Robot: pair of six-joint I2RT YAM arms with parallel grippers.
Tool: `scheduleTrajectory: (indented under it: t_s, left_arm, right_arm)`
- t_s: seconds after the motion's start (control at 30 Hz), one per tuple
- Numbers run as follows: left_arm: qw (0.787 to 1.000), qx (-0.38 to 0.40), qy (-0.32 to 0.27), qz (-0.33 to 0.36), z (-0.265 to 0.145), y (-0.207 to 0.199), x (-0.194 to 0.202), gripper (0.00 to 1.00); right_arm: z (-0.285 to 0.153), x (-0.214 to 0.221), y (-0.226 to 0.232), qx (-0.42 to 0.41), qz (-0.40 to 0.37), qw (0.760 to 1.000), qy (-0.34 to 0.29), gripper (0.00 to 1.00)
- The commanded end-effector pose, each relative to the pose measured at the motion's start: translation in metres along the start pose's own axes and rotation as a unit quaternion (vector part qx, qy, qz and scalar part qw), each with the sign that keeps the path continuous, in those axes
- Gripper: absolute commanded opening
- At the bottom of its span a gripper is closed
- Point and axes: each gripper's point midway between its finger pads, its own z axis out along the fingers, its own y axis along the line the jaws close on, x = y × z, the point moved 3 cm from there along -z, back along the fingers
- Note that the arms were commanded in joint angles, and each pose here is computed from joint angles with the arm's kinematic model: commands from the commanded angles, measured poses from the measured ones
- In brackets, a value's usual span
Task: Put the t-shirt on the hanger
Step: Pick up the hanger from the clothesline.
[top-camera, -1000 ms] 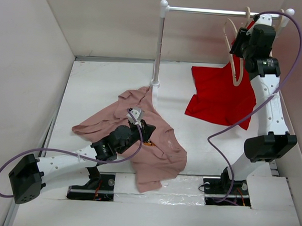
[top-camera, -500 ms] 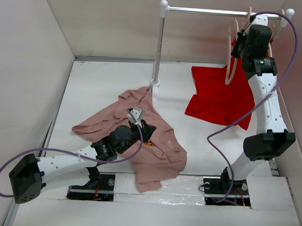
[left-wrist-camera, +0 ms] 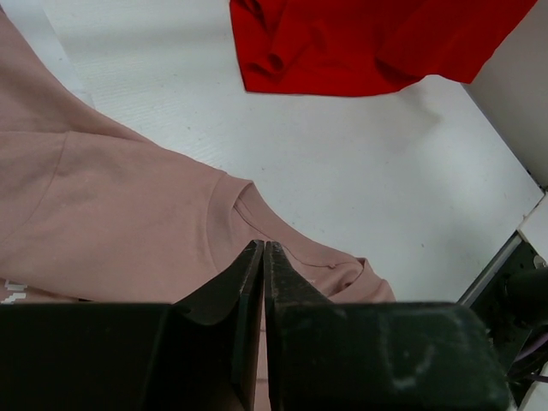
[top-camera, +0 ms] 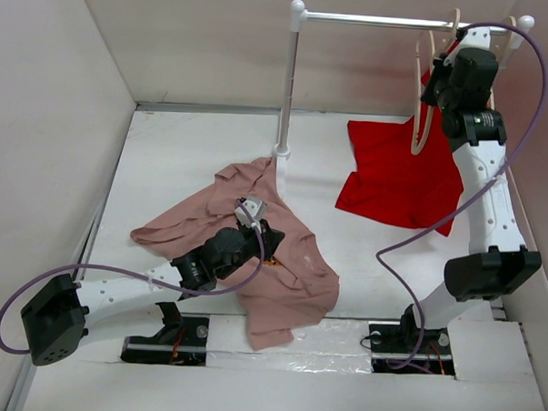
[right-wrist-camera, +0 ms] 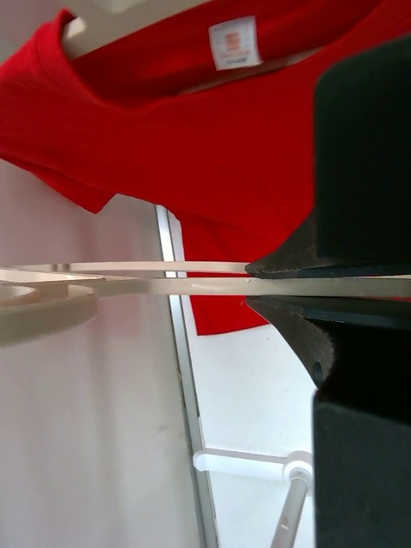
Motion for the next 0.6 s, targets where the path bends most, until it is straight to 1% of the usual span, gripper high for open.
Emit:
scheduleTrajectory:
  t_s: [0.0, 0.03, 0.07, 0.13, 0.27, 0.3, 0.37, 0.43, 0.53, 0.57]
  left_arm:
    - [1.0, 0.014, -0.026, -0.008, 0.002, -0.008, -0.013, 0.04]
    - [1.0, 0.014, -0.024, -0.007, 0.002, -0.008, -0.012, 0.11]
    - [1.0, 0.014, -0.024, -0.006, 0.002, -0.008, -0.012, 0.15]
    - [1.0, 0.013, -0.025, -0.006, 0.002, -0.007, -0.011, 0.22]
    - [1.0, 0.014, -0.009, 0.002, 0.009, -0.01, -0.008, 0.26]
    - [1.0, 0.011, -0.001, 0.006, 0.01, -0.009, -0.004, 0.27]
    - [1.0, 0.003, 0.012, 0.011, 0.015, -0.008, 0.001, 0.29]
    - [1.0, -0.007, 0.022, 0.014, 0.019, -0.005, 0.005, 0.3]
    - [0.999, -0.023, 0.039, 0.021, 0.026, -0.001, 0.012, 0.29]
    - [0.998, -0.027, 0.046, 0.025, 0.03, 0.0, 0.016, 0.25]
  right_arm:
    - [-0.039, -0.047, 0.0, -0.016, 0.019, 0.995, -0.101, 0.0]
    - [-0.04, -0.046, 0.0, -0.016, 0.023, 0.994, -0.105, 0.0]
    - [-0.039, -0.038, 0.003, -0.02, 0.026, 0.994, -0.101, 0.0]
    - [-0.048, -0.04, 0.001, -0.018, 0.028, 0.993, -0.111, 0.0]
    - [-0.057, -0.035, 0.004, -0.029, 0.04, 0.992, -0.115, 0.0]
    - [-0.058, -0.027, 0.007, -0.033, 0.04, 0.993, -0.108, 0.0]
    - [-0.071, -0.029, 0.008, -0.036, 0.054, 0.991, -0.121, 0.0]
    - [-0.078, -0.016, 0.012, -0.049, 0.065, 0.99, -0.115, 0.0]
    - [-0.089, -0.004, 0.022, -0.066, 0.078, 0.988, -0.114, 0.0]
    - [-0.099, 0.004, 0.022, -0.071, 0.087, 0.987, -0.118, 0.0]
